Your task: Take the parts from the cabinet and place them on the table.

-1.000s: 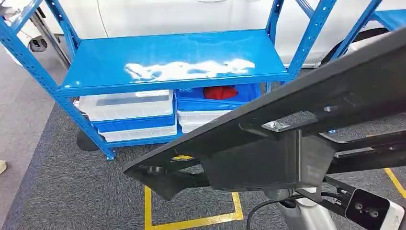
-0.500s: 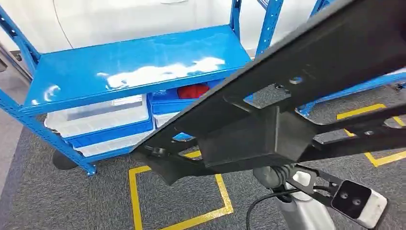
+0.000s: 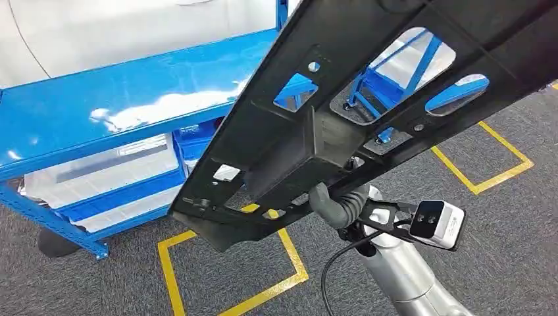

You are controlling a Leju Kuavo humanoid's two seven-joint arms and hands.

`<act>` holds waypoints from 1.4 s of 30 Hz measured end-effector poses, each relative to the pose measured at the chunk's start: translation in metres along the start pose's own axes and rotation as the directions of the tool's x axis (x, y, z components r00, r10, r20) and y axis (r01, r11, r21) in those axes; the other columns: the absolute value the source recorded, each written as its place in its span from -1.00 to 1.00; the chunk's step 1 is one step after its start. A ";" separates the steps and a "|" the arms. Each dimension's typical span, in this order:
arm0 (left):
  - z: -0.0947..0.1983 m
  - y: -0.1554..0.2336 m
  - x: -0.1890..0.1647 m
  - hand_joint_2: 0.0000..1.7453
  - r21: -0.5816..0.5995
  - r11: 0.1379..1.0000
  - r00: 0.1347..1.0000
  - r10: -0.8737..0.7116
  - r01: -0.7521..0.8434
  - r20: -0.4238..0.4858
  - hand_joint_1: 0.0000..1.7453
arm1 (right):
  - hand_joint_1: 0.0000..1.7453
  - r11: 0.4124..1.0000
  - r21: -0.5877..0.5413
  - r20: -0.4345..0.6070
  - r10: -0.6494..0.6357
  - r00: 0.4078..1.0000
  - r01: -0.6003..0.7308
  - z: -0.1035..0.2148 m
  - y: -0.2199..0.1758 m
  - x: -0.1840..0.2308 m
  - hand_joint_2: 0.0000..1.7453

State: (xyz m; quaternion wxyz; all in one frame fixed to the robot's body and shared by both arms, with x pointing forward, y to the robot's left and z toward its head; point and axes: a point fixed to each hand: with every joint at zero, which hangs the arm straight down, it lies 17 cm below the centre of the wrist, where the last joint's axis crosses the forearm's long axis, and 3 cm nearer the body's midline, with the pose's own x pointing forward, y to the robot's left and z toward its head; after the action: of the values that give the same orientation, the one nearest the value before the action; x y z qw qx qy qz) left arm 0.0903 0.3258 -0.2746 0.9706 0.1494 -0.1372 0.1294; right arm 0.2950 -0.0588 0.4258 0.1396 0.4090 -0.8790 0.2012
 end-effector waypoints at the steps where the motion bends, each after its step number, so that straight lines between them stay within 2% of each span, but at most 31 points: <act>1: -0.001 0.003 0.000 1.00 0.005 1.000 1.000 -0.001 0.001 0.003 -1.00 | 0.90 1.000 0.000 0.002 0.002 1.000 -0.002 0.000 -0.001 0.001 1.00; 7: -0.005 0.016 0.004 1.00 0.014 1.000 1.000 -0.002 0.002 0.007 -1.00 | 0.90 0.999 -0.024 0.041 0.032 0.999 -0.031 -0.005 -0.009 0.016 1.00; 13: -0.009 0.032 0.012 1.00 0.013 1.000 0.999 -0.008 0.008 0.048 -1.00 | 0.90 0.993 -0.104 0.078 0.060 0.995 -0.051 -0.008 -0.022 0.031 1.00; 20: -0.011 0.034 0.028 1.00 -0.037 0.999 0.995 -0.006 0.010 0.104 -1.00 | 0.90 0.982 -0.098 0.107 0.170 0.980 -0.160 0.003 -0.002 0.067 1.00; 24: -0.013 0.043 0.028 1.00 -0.025 0.999 0.993 -0.046 0.049 0.107 -1.00 | 0.90 0.971 -0.095 0.117 0.229 0.966 -0.219 0.008 0.003 0.084 1.00; 36: -0.014 0.040 0.055 1.00 -0.050 0.996 0.984 -0.069 0.078 0.166 -1.00 | 0.90 0.971 -0.072 0.116 0.233 0.965 -0.226 0.015 0.007 0.095 1.00; 42: -0.011 0.033 0.049 1.00 -0.076 0.993 0.983 -0.077 0.091 0.167 -1.00 | 0.90 0.970 -0.066 0.102 0.241 0.965 -0.235 0.016 0.009 0.089 1.00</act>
State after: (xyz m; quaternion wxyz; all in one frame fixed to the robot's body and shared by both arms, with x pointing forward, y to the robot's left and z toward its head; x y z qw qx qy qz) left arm 0.1284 0.3699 -0.2620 0.9660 0.1246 -0.2155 0.0698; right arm 0.2307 -0.1202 0.4459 0.0770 0.3069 -0.9332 0.1703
